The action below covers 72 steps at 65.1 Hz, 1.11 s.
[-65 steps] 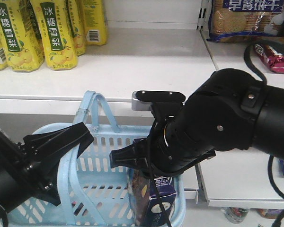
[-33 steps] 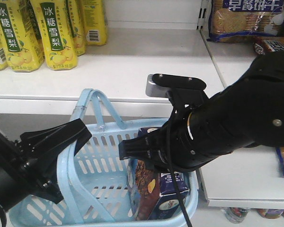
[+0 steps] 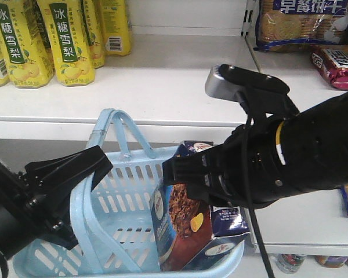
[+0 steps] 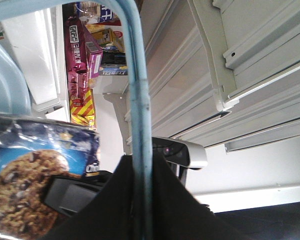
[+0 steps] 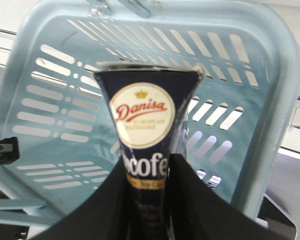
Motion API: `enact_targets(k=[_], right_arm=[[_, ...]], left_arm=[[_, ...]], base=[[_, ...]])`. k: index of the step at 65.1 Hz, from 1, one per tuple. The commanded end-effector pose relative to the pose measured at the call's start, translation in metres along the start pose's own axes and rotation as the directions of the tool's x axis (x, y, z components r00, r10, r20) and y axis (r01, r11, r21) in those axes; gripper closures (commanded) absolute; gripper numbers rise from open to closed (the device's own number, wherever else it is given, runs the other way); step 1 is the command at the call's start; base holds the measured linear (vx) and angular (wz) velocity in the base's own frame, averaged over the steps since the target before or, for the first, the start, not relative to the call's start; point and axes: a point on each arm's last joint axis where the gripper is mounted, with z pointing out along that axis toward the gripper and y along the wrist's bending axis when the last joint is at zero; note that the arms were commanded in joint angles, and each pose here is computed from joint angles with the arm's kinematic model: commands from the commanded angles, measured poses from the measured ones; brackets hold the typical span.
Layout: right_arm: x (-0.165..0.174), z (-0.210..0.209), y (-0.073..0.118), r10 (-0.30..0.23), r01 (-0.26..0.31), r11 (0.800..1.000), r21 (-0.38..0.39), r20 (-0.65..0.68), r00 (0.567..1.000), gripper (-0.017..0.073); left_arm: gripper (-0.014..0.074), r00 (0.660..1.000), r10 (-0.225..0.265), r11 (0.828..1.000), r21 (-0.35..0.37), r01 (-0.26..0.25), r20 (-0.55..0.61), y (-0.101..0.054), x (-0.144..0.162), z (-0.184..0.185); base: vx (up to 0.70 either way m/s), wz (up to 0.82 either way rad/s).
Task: Left arm holds basket, right arm returns cookies
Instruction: 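Lift the cookie box out of the basket with the right gripper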
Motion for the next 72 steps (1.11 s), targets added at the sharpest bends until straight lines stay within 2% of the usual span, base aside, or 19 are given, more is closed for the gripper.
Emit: enact_targets(k=[1,24,43,52,72], right_arm=[[-0.003,-0.026,0.003,-0.012,0.018,0.998,-0.068,0.092,0.996,0.0562],[0.006,-0.065,-0.003,-0.007,0.033,0.99,-0.134,0.187,0.982,0.0562],[0.014,-0.099,-0.009,0.004,0.058,0.978,-0.199,0.302,0.953,0.0562],[0.016,-0.114,-0.014,-0.003,0.088,0.975,-0.204,0.38,0.925,0.0562],[0.009,-0.135,-0.017,-0.03,0.169,0.966,-0.195,0.565,0.824,0.0562]], left_arm=[[0.0596,1.0,-0.012,0.989,0.145,0.008,0.024,-0.022,-0.003,0.003],[0.0596,1.0,-0.012,0.989,0.145,0.008,0.024,-0.022,-0.003,0.003],[0.0596,1.0,-0.012,0.989,0.145,0.008,0.024,-0.022,-0.003,0.003],[0.0596,1.0,-0.012,0.989,0.145,0.008,0.024,-0.022,-0.003,0.003],[0.0596,1.0,-0.012,0.989,0.145,0.008,0.024,-0.022,-0.003,0.003]], base=[[0.0,0.0],[0.0,0.0],[0.0,0.0],[0.0,0.0],[0.0,0.0]])
